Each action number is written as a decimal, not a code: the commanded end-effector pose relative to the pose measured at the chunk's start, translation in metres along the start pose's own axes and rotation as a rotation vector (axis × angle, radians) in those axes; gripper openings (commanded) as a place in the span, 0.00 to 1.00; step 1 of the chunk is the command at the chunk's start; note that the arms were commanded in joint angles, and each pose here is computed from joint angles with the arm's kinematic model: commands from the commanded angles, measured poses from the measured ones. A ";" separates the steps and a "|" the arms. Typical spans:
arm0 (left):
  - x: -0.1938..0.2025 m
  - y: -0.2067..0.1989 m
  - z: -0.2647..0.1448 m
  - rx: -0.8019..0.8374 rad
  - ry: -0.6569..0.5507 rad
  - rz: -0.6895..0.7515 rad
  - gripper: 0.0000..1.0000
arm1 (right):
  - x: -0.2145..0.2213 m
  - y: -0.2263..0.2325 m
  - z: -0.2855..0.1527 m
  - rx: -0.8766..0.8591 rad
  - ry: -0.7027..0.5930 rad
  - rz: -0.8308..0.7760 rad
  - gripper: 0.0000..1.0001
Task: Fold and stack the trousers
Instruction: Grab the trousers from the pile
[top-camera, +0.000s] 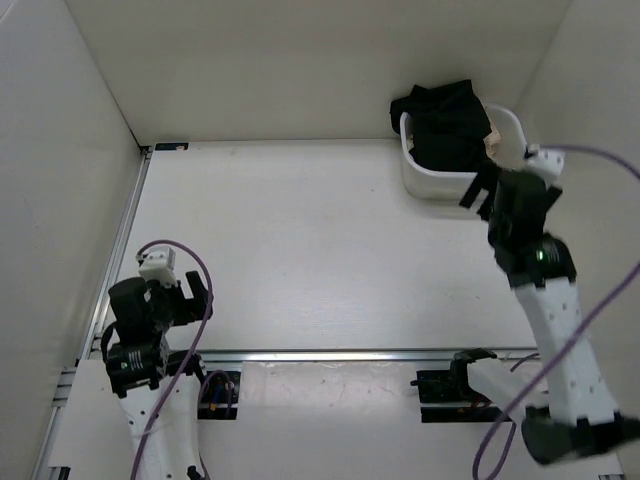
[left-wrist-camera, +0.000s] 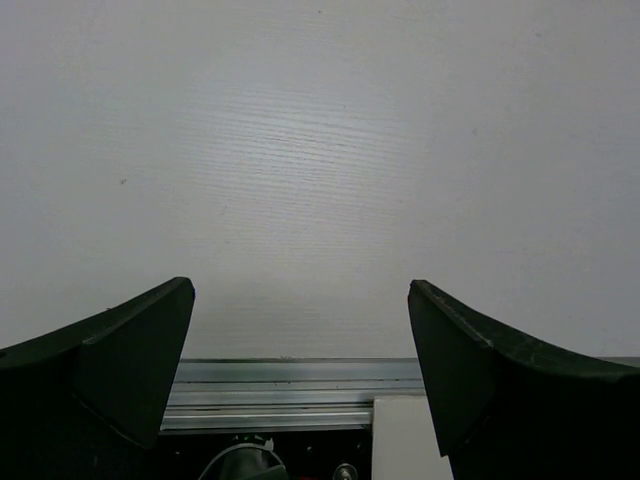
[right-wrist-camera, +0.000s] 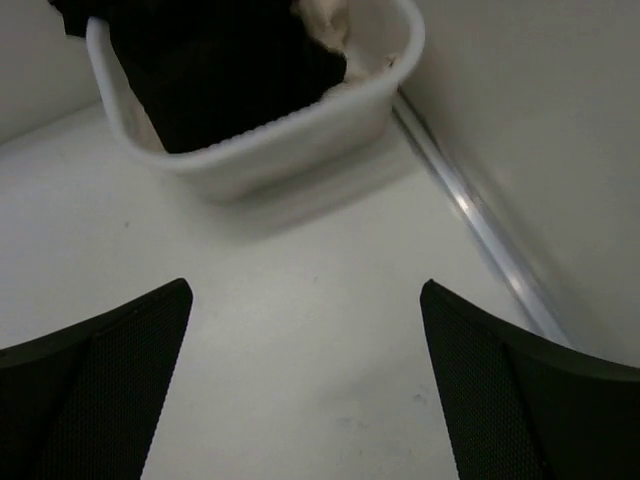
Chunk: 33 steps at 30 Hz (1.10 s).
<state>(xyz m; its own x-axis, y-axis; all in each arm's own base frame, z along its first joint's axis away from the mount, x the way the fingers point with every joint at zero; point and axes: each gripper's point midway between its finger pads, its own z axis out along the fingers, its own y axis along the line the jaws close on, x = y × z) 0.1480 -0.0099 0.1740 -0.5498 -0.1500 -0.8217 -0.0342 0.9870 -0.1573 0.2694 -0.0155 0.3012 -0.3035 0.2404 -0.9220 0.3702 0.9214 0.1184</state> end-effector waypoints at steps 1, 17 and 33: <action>-0.027 -0.010 0.007 0.066 0.022 -0.007 1.00 | -0.098 0.037 0.057 0.072 -0.127 -0.125 0.99; -0.040 0.000 0.058 0.095 0.131 -0.044 1.00 | -0.046 0.150 0.391 -0.200 0.050 0.136 0.94; -0.083 -0.004 0.038 0.086 -0.004 0.002 0.71 | -0.274 0.260 -0.025 -0.890 -0.531 0.014 0.00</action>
<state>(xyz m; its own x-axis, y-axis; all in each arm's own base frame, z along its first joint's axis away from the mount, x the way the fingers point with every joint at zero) 0.2195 -0.0041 0.1994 -0.6001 -0.1641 -0.7829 0.0187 0.9756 -0.2188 0.5410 0.0895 0.4392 -0.1266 0.2749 -0.9531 -0.1461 0.9452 0.2920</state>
